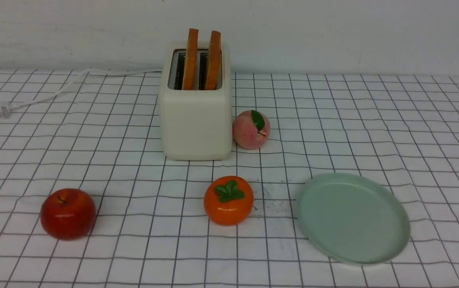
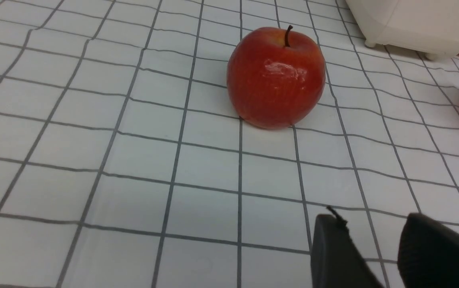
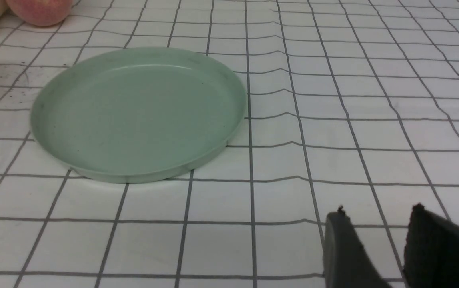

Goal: Take toasted bread from bread machine on white checkered table place on plate.
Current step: 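Reach for a toast slice standing in the toaster with the left gripper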

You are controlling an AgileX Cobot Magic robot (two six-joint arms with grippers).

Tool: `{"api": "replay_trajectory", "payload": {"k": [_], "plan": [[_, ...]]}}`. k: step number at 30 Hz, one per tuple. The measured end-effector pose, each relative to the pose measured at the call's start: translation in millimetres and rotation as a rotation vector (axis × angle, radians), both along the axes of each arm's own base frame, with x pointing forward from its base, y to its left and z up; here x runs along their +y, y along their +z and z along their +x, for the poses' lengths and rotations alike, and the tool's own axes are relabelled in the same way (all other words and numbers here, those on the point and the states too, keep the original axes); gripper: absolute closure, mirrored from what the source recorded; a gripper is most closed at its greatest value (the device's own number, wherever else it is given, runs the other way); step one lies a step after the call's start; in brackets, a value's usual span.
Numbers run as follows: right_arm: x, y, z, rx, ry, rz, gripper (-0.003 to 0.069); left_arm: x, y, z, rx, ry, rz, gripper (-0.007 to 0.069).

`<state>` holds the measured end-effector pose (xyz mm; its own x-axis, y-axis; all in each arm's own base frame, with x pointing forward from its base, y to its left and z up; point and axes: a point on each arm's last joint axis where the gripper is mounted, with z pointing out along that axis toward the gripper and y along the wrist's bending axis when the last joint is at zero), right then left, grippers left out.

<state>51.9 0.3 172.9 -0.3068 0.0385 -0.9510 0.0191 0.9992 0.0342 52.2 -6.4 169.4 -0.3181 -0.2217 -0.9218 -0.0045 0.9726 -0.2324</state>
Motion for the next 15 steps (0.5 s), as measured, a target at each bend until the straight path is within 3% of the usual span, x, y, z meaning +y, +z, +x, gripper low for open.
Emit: {"api": "replay_trajectory", "payload": {"k": [8, 15], "plan": [[0, 0, 0, 0.000, 0.000, 0.000, 0.0419, 0, 4, 1, -0.048, 0.012, -0.030, 0.0386], [0, 0, 0, 0.000, 0.000, 0.000, 0.0419, 0, 25, 4, -0.233, 0.111, -0.610, 0.0386]]}}
